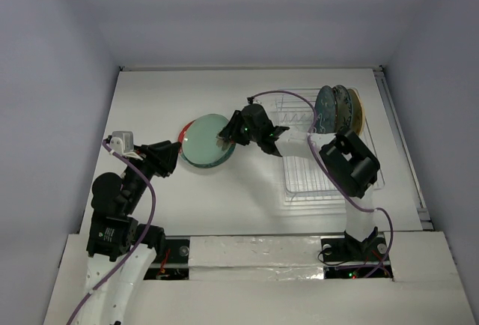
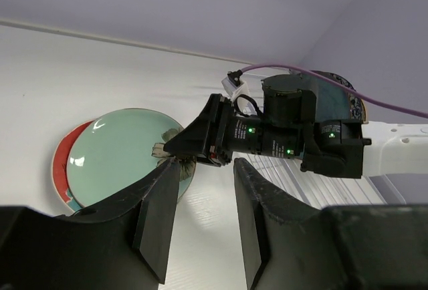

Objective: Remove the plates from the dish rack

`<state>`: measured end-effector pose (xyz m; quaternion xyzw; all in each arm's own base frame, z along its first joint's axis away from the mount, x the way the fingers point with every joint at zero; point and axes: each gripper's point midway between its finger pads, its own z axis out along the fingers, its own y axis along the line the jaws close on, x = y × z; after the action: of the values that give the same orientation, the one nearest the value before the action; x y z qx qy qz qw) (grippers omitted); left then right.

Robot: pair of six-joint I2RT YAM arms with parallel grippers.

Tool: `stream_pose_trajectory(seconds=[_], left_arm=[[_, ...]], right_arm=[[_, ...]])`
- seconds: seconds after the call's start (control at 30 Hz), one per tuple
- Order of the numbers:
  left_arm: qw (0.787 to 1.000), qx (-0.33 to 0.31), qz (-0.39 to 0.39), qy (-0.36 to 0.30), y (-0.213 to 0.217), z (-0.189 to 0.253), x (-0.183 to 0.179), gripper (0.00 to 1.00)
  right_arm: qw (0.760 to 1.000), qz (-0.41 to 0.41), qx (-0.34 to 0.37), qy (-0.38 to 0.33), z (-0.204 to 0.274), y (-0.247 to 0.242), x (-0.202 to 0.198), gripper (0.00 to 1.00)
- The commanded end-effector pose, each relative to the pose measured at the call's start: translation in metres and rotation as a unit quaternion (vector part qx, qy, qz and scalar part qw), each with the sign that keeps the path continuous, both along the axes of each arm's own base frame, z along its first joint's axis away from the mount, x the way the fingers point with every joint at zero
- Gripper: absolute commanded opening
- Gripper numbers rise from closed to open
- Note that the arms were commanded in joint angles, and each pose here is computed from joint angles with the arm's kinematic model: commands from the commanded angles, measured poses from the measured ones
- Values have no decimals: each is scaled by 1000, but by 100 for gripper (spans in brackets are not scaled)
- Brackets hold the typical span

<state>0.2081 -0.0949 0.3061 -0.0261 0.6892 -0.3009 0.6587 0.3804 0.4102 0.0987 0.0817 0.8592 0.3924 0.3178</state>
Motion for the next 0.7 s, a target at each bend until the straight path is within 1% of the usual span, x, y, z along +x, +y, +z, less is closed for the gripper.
stream_pose_trajectory(seconds=[0.0,0.07,0.1,0.13,0.17,0.2,0.23,0.27,0.33,0.37,0.4,0.53,0.67], left_arm=[[1000,-4,-5,-23,-1,9,-1,35],[1000,-5,-5,-22,-1,9,-1,35],[1000,-5,-6,-23,-2,10,-1,35],[1000,-5,-6,-23,-2,9,-1,35],[1000,-5,-6,-22,-2,9,-1,35],[1000,-5,-4,-24,-1,10,-1,35],[1000,-5,-5,-23,-1,9,-1,35],[1000,-5,-4,-22,-1,9,-1,35],[1000,-6,-4,-24,-1,10,-2,35],[1000,-6,-4,-24,-1,10,-1,35],[1000,-6,-4,-25,-1,11,-2,35],[1000,-6,-4,-24,-1,10,-1,35],[1000,-6,-4,-25,-1,10,-2,35]], right_arm=[[998,17,29,-49,32,15,0,46],[999,26,-2,-47,25,12,-5,56],[998,25,-12,-49,23,10,-4,65],[998,31,-19,-54,27,14,-8,71],[997,38,-43,-51,21,9,-10,75],[996,29,-60,-58,20,7,-9,83],[995,32,-68,-65,26,10,-10,87],[993,35,-98,-61,18,3,-11,89],[988,23,-134,-68,16,-4,-10,96],[984,24,-160,-70,14,-6,-11,98],[983,24,-170,-71,13,-8,-10,100],[971,26,-225,-71,3,-13,-12,100],[957,33,-282,-57,-12,-26,-12,100]])
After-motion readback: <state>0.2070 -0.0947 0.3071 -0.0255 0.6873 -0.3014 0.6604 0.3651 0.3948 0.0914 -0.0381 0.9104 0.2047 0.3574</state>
